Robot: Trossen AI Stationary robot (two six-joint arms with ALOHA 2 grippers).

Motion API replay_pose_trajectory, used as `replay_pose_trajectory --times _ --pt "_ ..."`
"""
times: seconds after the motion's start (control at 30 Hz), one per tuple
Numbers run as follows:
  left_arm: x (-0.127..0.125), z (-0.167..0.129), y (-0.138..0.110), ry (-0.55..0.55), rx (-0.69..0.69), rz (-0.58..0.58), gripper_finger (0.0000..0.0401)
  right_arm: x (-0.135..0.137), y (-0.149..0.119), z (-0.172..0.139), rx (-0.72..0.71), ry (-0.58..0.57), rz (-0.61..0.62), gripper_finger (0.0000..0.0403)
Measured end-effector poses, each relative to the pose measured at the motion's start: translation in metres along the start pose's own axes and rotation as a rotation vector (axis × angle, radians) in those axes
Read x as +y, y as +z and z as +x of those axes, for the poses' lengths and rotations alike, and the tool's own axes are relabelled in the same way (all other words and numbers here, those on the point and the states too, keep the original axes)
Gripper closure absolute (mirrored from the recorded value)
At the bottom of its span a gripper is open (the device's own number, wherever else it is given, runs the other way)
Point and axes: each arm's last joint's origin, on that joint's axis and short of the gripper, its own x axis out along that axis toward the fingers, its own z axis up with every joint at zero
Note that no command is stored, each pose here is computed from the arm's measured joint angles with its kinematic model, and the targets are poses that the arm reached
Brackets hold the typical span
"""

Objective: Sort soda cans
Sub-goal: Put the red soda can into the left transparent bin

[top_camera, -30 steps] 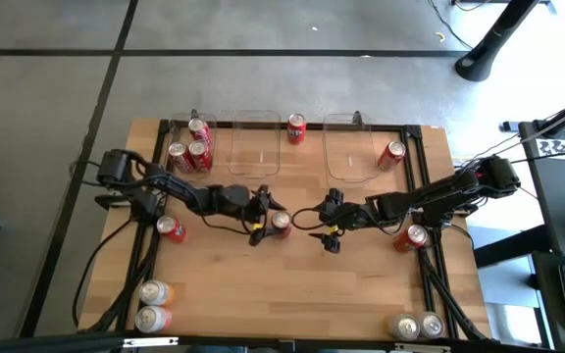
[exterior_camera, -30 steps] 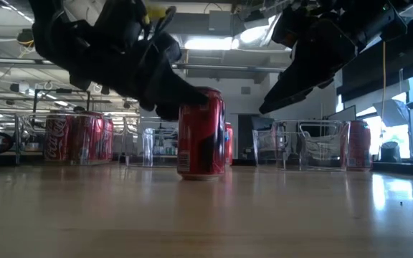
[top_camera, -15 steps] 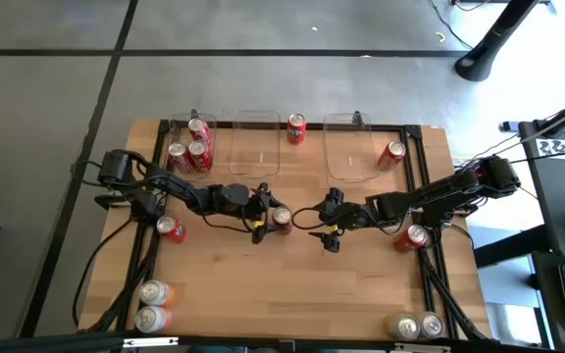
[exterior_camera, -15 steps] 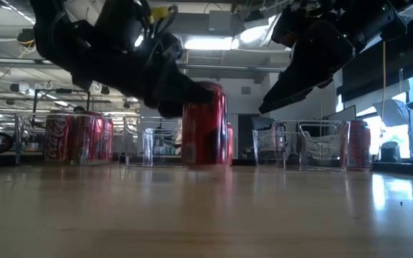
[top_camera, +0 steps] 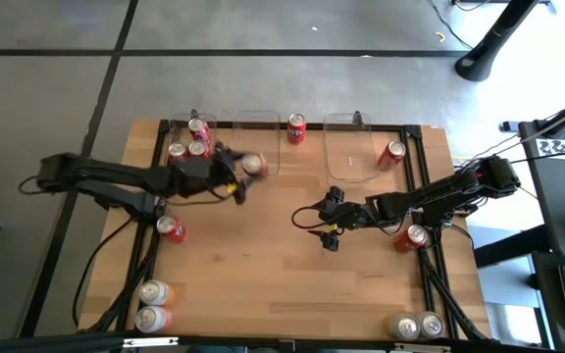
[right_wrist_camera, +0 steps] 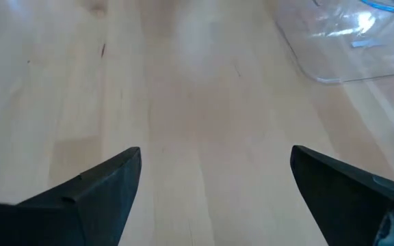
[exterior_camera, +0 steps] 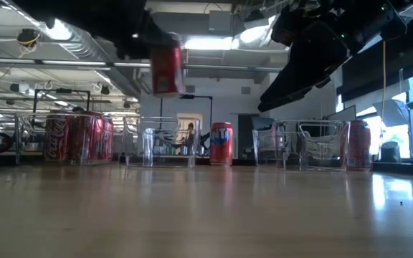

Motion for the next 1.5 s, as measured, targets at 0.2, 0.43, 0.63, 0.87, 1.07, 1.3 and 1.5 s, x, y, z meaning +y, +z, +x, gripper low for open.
replay_pose_trajectory --times 0.2,0.43,0.63,0.87,1.07,1.3,1.5 --pt "0.044 -0.022 0.017 0.228 -0.043 -0.011 0.0103 0.001 0.004 0.0 -0.038 0.006 -0.007 0.0029" --pt "0.079 -0.031 0.017 0.484 -0.008 -0.014 0.0103 -0.002 0.005 0.001 -0.051 -0.028 -0.033 0.0029" --pt "0.101 -0.033 0.012 0.74 0.05 -0.009 0.0103 -0.008 0.003 0.013 -0.043 -0.058 -0.048 0.0029" --pt "0.122 -0.037 0.001 0.933 0.141 -0.028 0.0103 -0.01 -0.004 0.027 -0.014 -0.079 -0.091 0.0029" --pt "0.134 -0.04 -0.014 1.014 0.248 -0.076 0.0103 -0.009 -0.005 0.028 -0.012 -0.078 -0.104 0.0029" --pt "0.142 -0.043 -0.024 1.072 0.286 -0.133 0.0103 -0.009 -0.005 0.028 -0.013 -0.077 -0.118 0.0029" --pt "0.146 -0.043 -0.041 1.072 0.29 -0.209 0.0103 -0.009 -0.005 0.028 -0.016 -0.077 -0.12 0.0029"
